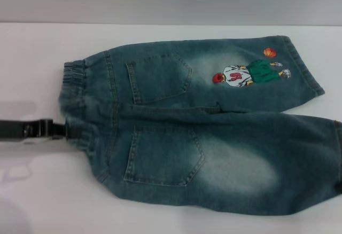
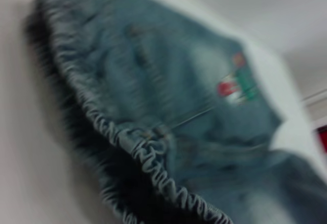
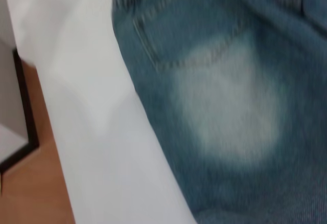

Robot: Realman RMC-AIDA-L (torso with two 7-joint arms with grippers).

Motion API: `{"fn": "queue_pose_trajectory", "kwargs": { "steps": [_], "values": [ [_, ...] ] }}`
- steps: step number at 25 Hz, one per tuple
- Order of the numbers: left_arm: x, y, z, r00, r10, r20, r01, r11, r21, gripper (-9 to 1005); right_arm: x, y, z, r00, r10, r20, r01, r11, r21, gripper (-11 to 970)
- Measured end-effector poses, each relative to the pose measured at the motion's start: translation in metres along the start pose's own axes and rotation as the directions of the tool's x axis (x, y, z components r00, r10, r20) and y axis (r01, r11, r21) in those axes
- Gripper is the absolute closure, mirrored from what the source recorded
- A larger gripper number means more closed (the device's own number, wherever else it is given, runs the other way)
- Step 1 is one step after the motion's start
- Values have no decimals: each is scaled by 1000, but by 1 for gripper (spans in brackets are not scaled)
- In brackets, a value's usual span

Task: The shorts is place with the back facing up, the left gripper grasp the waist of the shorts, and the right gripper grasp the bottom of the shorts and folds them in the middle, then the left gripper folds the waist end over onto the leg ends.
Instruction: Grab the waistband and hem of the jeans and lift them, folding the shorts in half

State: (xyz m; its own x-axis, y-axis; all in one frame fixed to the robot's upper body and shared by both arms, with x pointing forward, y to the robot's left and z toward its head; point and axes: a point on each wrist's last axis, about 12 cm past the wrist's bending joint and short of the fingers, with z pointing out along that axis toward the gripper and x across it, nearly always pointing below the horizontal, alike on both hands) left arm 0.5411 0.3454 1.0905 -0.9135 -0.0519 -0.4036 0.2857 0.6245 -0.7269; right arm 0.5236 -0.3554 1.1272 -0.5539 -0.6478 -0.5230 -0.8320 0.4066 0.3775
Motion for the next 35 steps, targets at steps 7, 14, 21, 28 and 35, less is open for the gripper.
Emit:
{"fn": "queue_pose_trajectory", "kwargs": {
  "steps": [7,14,21,28,35],
  "values": [
    [2,-5,-17,996,-17,85,8,994,107,866,2,4,-10,995,-36,94,35,999,9,959],
    [10,-1,-30,992,-47,121,32,992,126,863,6,9,-17,982,-71,175,67,997,27,959],
    [17,2,-36,989,-67,133,49,990,134,861,6,14,-26,960,-116,257,105,993,56,958],
    [19,6,-40,976,-100,192,75,988,137,859,4,11,-29,928,-151,340,109,984,139,958],
    [7,5,-26,963,-116,243,89,989,118,856,-1,-6,-29,899,-165,405,45,956,290,957]
  ]
}}
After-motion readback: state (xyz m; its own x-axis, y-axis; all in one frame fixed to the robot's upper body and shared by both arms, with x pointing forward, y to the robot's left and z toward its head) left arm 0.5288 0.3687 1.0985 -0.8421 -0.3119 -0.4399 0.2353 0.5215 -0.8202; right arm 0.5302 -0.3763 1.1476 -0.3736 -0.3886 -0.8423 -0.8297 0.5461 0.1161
